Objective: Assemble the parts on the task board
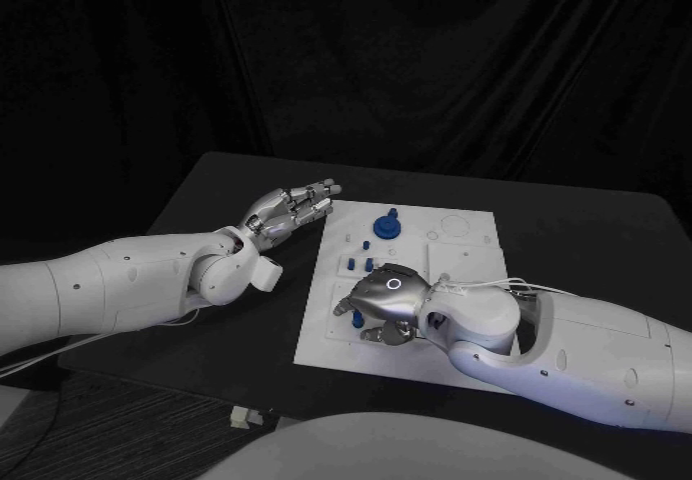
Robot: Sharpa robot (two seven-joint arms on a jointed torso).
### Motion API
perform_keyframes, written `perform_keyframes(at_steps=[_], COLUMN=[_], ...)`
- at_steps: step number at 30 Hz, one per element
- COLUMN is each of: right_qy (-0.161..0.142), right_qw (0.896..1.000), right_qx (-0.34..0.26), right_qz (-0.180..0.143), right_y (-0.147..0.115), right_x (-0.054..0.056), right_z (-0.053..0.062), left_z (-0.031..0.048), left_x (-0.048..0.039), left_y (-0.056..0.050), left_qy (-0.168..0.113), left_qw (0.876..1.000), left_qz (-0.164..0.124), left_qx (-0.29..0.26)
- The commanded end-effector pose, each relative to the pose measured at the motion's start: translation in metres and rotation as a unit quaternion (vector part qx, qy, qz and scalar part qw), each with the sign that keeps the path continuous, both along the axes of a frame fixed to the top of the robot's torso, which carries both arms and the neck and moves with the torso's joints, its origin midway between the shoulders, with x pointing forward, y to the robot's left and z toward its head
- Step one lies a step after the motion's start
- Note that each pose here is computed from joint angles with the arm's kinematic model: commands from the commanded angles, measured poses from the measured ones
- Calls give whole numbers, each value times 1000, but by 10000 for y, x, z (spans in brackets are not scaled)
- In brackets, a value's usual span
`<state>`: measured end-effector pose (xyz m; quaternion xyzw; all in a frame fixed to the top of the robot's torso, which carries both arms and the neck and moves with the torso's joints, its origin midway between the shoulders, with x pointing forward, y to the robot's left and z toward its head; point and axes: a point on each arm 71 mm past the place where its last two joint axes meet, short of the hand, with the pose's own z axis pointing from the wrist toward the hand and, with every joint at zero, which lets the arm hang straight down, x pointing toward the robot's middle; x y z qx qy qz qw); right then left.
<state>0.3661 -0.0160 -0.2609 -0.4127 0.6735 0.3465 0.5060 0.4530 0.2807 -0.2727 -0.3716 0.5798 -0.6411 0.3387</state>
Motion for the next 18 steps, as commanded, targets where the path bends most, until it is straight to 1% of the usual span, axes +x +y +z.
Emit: perform_keyframes(at_steps=[1, 6, 11, 14, 17, 18], right_qy=[-7, -15, -35, -58, -84, -102], right_qw=[1000, 1000, 999, 996, 990, 986], right_qx=[-12, 6, 33, 68, 108, 132], right_qz=[-16, -21, -24, -24, -21, -18], right_y=[-32, -75, -157, -237, -341, -418], right_x=[19, 30, 39, 60, 85, 104], right_z=[-17, 10, 98, 241, 424, 551], left_z=[62, 60, 58, 57, 59, 62], left_x=[-8, -8, -9, -9, -11, -14], left_y=[-7, -6, -10, -13, -15, -15], left_qy=[-37, -37, -37, -37, -38, -39], left_qw=[999, 999, 999, 999, 999, 999], left_qz=[0, 0, 0, 0, 0, 0], left_qx=[-30, -29, -30, -30, -31, -32])
